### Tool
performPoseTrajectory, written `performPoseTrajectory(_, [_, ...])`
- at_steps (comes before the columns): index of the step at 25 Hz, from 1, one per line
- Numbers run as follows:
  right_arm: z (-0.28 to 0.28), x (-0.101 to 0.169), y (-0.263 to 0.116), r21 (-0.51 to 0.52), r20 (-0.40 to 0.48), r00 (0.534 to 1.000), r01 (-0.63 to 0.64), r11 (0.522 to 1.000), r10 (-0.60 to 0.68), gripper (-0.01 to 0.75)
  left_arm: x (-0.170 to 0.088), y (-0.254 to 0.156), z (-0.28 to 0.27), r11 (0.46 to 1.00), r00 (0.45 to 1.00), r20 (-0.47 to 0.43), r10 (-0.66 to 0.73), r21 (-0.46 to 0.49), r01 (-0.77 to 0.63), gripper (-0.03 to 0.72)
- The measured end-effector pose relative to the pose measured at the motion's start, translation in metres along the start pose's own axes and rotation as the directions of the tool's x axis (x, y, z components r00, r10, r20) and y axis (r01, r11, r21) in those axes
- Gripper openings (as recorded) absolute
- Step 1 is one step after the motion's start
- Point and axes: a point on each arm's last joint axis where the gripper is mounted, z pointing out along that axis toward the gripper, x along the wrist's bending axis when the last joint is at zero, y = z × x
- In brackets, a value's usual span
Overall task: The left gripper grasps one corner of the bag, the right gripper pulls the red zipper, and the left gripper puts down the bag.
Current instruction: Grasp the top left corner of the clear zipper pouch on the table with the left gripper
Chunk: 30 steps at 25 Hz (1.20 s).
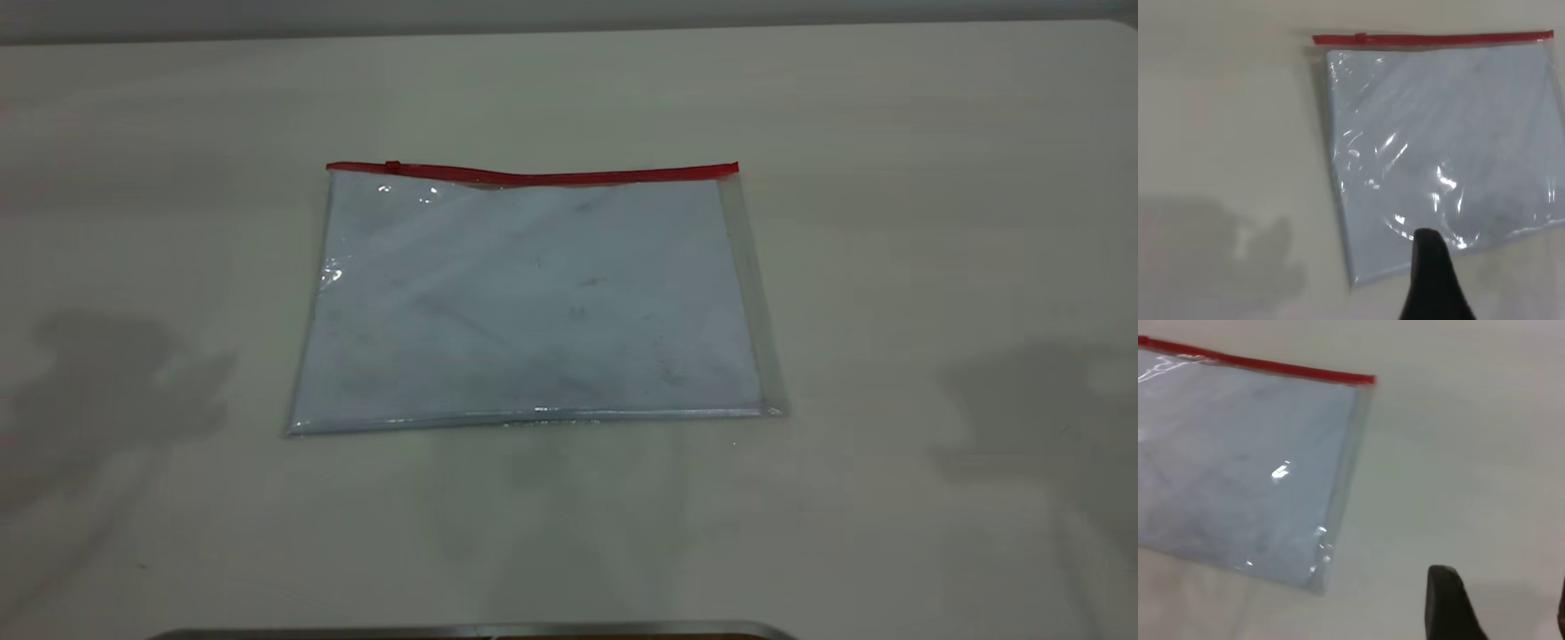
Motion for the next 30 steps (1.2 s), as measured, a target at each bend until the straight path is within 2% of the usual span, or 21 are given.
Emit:
performPoseTrajectory(3, [0.033,-0.006,0.012,0.041,-0.041,0.999,-0.001,0.999,0.003,0.431,0.015,0.012,0.038,0.999,0.999,0.036,-0.017,0.032,0.016,0.542])
performPoseTrajectory(9, [0.080,-0.013,0.032,0.043,-0.107,0.994,0.002,0.999,0.003,0.431,0.047,0.032,0.108,0.994,0.996,0.075,-0.047,0.097,0.040,0.542])
performPoseTrajectory(17, [0.113,-0.011,0.041,0.046,-0.223,0.975,-0.014,0.999,0.024,0.431,0.075,0.043,0.176,0.985,0.990,0.132,-0.056,0.170,0.033,0.542])
performPoseTrajectory(24, [0.120,-0.011,0.040,0.034,-0.247,0.969,-0.004,0.999,0.013,0.431,0.081,0.029,0.232,0.971,0.985,0.168,-0.029,0.238,-0.013,0.542])
performPoseTrajectory(30, [0.119,-0.008,0.040,0.038,-0.279,0.960,-0.008,0.999,0.019,0.431,0.074,0.029,0.260,0.971,0.981,0.196,-0.003,0.235,-0.044,0.542])
